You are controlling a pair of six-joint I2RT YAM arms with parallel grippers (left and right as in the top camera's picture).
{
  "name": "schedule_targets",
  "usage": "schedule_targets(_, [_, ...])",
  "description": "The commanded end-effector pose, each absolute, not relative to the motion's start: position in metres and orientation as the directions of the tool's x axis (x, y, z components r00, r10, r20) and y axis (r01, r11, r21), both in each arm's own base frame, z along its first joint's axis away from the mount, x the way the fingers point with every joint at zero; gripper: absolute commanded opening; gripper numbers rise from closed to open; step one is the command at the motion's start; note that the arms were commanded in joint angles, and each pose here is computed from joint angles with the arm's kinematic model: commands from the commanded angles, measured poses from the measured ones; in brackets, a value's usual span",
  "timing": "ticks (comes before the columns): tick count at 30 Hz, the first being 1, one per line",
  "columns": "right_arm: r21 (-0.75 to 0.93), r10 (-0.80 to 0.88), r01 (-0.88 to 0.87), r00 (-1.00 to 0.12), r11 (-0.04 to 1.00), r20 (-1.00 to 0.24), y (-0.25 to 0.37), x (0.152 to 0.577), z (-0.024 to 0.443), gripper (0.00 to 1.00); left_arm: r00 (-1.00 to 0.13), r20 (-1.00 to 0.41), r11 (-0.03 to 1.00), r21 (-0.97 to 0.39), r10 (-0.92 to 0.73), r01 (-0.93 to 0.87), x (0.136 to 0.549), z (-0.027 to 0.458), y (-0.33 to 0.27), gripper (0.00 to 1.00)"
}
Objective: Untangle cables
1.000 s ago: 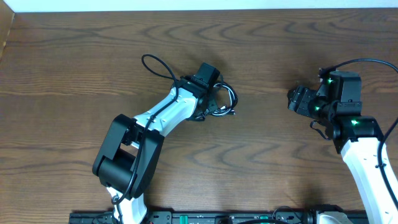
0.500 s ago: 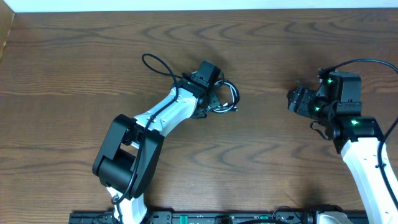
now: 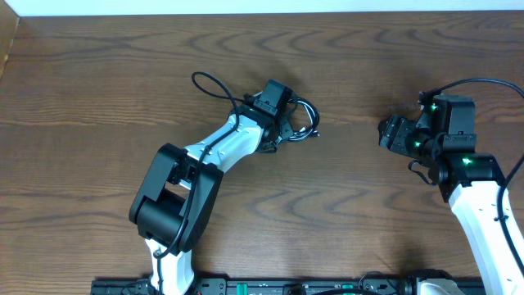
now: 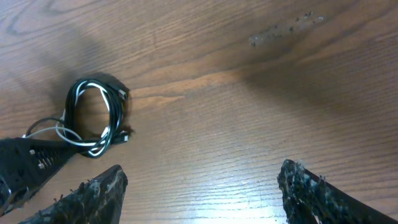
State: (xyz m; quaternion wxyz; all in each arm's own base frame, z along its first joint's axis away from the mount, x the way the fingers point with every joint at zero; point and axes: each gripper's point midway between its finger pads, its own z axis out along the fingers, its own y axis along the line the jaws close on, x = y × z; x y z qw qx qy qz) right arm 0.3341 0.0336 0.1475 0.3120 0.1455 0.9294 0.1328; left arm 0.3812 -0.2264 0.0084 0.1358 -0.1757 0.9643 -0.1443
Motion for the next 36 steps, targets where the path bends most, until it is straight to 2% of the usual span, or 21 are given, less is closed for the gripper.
schedule_targets(1, [0.333,0.343,0.177,-0.765,0.926,-0.545,0.034,0.336,0.149,0.75,-0.913,-0.183,0.908,-0.285,-0.365,-0.306,0.375,-0.011,-0.223,0.11])
schedule_targets(7, [0.329,0.343,0.184,-0.776,0.926,-0.53,0.034,0.332,0.146,0.75,-0.919,-0.181,0.913,-0.287,-0.35,-0.291,0.374,-0.011,-0.224,0.08])
schedule_targets(10, [0.33,0.342,0.184,-0.777,0.926,-0.528,0.034,0.332,0.145,0.75,-0.94,-0.175,0.922,-0.312,-0.292,-0.229,0.373,-0.009,-0.231,0.08])
schedule_targets(13, [0.353,0.336,0.158,-0.781,0.922,-0.527,0.04,0.333,0.147,0.74,-0.969,-0.182,0.922,-0.377,-0.164,-0.086,0.371,0.002,-0.249,0.07])
schedule_targets(17, [0.405,0.283,0.042,-0.78,0.914,-0.558,0.057,0.339,0.158,0.73,-0.962,-0.274,0.9,-0.423,-0.012,0.109,0.374,0.036,-0.264,0.07])
schedule_targets(22, [0.475,0.227,-0.112,-0.768,0.873,-0.599,0.082,0.343,0.175,0.73,-0.889,-0.435,0.795,-0.486,0.141,0.363,0.368,0.103,-0.284,0.08])
schedule_targets(26, [0.509,0.192,-0.222,-0.745,0.832,-0.638,0.103,0.346,0.19,0.73,-0.839,-0.523,0.718,-0.527,0.149,0.456,0.359,0.154,-0.293,0.08])
schedule_targets(31, [0.521,0.16,-0.326,-0.709,0.789,-0.687,0.127,0.349,0.207,0.74,-0.79,-0.601,0.679,-0.529,0.123,0.509,0.355,0.196,-0.293,0.07])
schedule_targets(34, [0.521,0.191,-0.285,-0.707,0.805,-0.681,0.126,0.353,0.207,0.73,-0.774,-0.624,0.695,-0.511,0.105,0.506,0.36,0.203,-0.288,0.07])
schedule_targets(36, [0.518,0.233,-0.212,-0.71,0.829,-0.664,0.118,0.356,0.202,0.72,-0.769,-0.633,0.755,-0.46,0.09,0.466,0.371,0.194,-0.278,0.08])
